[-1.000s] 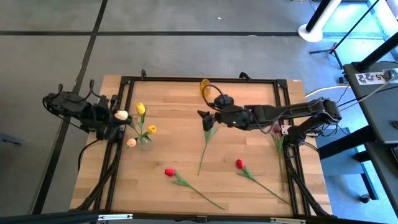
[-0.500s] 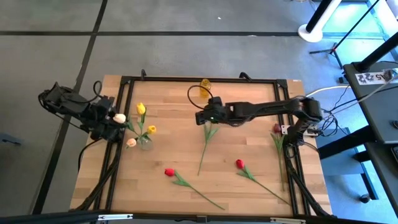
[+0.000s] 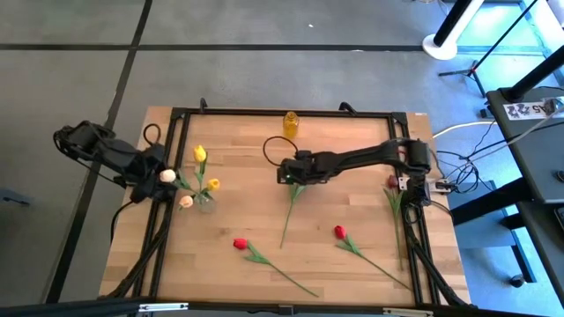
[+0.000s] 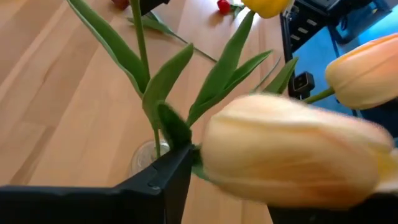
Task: Sort flowers into vase by color
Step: Put the white flower into the transparent vase, then put the left dark red flower into the yellow vase
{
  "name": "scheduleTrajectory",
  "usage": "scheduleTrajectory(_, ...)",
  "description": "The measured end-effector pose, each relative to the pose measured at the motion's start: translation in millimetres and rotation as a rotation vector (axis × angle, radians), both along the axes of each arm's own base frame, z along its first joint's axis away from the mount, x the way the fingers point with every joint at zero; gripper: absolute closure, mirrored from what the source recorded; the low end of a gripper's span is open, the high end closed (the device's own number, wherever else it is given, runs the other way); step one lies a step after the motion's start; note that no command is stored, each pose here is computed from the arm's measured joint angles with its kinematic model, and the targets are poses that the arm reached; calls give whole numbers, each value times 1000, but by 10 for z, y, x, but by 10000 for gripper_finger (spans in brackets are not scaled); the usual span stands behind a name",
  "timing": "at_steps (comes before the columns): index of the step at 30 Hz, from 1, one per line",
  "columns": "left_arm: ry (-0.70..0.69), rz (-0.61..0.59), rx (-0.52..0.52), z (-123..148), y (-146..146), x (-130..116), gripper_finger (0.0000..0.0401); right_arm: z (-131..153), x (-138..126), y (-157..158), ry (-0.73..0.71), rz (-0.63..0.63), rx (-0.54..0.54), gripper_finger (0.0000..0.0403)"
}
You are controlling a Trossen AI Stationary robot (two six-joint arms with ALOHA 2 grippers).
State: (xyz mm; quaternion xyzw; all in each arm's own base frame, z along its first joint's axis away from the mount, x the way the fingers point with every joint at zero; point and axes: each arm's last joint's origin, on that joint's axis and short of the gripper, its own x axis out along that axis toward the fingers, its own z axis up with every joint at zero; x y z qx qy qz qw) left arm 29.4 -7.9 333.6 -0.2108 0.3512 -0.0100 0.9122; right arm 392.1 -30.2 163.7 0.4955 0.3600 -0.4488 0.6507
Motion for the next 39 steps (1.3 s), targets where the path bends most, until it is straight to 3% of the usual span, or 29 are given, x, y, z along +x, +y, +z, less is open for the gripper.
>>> scheduleTrajectory(9, 32, -22, 41, 32, -9, 23, 222, -152, 18, -4, 43, -16, -3, 197)
scheduleTrajectory(15, 107, -32, 42, 164, 11, -44, 222, -155, -1, -59, 58, -37, -16, 197)
scheduleTrajectory(21, 217, -57, 26, 119, -13, -30, 222, -217, 5, -153, 68, -51, 20, 202)
scheduleTrajectory(25, 269, -49, 41, 104, -3, -55, 222, -219, -2, -168, 73, -53, 24, 237)
scheduleTrajectory(30, 259, -2, 14, 207, 37, -138, 222, -228, -7, -165, 80, -42, 28, 308)
scheduleTrajectory(35, 145, 77, 25, 383, 121, -266, 222, -231, 19, -171, 65, -1, 7, 381)
scheduleTrajectory(39, 47, 116, 30, 549, 187, -383, 222, -210, 97, -179, -12, 30, -13, 389)
